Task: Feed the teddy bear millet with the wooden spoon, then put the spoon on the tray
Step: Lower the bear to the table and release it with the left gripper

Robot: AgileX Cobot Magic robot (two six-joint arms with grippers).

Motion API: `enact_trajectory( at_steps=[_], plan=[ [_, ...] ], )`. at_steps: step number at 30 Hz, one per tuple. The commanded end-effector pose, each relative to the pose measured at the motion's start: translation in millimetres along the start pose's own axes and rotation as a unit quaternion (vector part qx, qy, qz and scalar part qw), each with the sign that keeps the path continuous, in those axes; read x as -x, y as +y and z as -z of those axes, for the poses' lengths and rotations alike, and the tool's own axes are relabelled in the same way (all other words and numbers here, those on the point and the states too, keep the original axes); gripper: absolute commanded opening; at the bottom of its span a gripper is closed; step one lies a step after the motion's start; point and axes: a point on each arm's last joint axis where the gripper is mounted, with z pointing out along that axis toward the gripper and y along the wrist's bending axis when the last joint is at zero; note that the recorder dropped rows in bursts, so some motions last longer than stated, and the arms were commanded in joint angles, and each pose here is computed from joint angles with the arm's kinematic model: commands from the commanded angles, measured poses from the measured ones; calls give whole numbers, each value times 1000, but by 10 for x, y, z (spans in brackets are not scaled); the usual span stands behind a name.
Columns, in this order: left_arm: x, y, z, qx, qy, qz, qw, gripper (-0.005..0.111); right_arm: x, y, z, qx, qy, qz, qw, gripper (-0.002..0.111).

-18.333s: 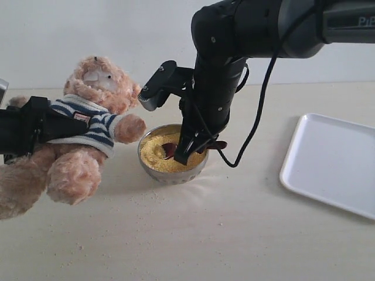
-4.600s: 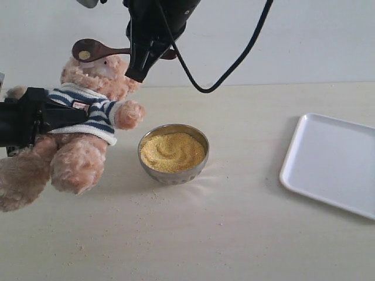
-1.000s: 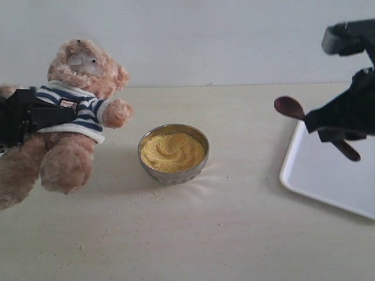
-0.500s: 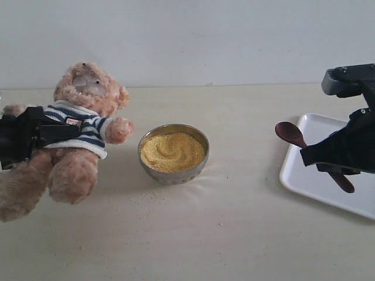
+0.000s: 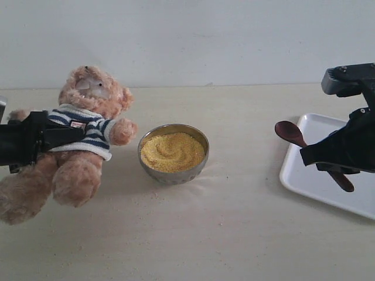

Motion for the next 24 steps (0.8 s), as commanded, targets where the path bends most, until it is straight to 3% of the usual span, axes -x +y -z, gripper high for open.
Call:
enact_trajectory(
  at_steps=[1, 5, 13, 24],
  plan=[
    [25, -29, 10, -12, -10, -19, 1000, 13, -1, -14, 12, -2, -6, -2, 1000, 0],
    [25, -29, 10, -12, -10, -19, 1000, 45, 2, -4, 12, 4, -8, -13, 1000, 0],
    [20, -23, 10, -9, -7, -23, 1000, 78, 2, -4, 12, 4, -8, -9, 1000, 0],
    [26, -6, 10, 1, -10, -25, 1000, 79, -5, -2, 12, 5, -4, -9, 1000, 0]
  ],
)
